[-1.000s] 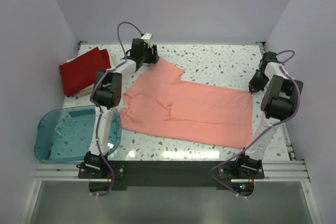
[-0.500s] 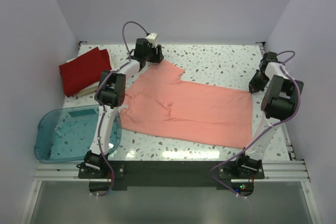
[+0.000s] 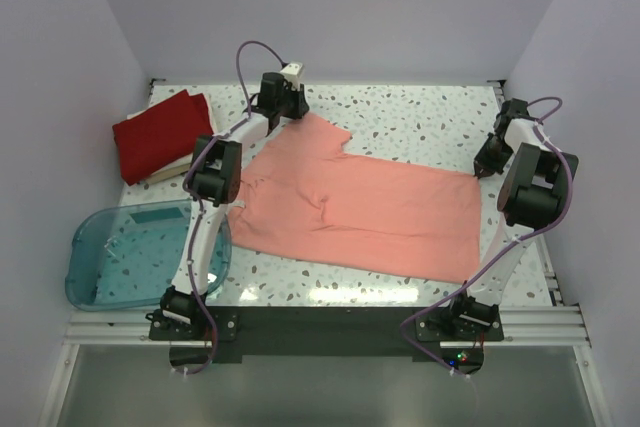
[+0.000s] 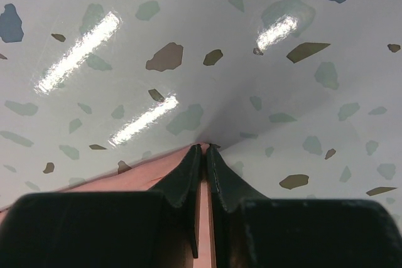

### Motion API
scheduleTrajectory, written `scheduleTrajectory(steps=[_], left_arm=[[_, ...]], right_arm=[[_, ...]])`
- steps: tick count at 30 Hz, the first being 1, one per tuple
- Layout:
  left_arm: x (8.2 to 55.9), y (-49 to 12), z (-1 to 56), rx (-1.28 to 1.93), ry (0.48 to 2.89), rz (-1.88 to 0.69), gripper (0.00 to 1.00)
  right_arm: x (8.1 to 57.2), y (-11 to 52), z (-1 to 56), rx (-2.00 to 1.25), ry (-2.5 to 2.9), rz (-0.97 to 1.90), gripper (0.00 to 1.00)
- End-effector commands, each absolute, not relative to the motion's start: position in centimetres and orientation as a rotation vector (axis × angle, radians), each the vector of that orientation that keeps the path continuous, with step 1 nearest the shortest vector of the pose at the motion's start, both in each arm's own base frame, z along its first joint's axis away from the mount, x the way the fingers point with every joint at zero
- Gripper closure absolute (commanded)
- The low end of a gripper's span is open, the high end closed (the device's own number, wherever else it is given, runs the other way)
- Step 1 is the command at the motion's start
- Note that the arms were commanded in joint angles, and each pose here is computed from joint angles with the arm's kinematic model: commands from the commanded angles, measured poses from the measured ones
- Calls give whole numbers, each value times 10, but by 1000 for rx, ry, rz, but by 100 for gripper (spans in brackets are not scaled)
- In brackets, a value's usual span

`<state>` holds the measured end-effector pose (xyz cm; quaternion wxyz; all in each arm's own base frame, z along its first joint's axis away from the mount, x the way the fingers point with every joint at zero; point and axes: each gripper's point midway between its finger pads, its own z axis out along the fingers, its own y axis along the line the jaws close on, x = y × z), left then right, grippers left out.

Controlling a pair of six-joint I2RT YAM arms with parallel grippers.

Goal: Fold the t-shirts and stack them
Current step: Fold the tshirt

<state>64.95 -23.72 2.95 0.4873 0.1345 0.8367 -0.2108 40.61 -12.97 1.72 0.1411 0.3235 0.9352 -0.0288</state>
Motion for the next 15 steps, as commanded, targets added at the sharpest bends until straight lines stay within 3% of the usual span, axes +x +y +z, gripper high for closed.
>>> scheduleTrajectory(steps=[1,7,15], left_arm=[[658,-242,43,335,1999,-514,80],[654,-245,44,365,1990,-529,100],[661,-242,63,329,1935,-520,100]], right_arm=[[385,-123,3,975,2780,-86,94],[383,-124,4,987,2782,-101,98],[390,-132,11,984,2764,-147,100]])
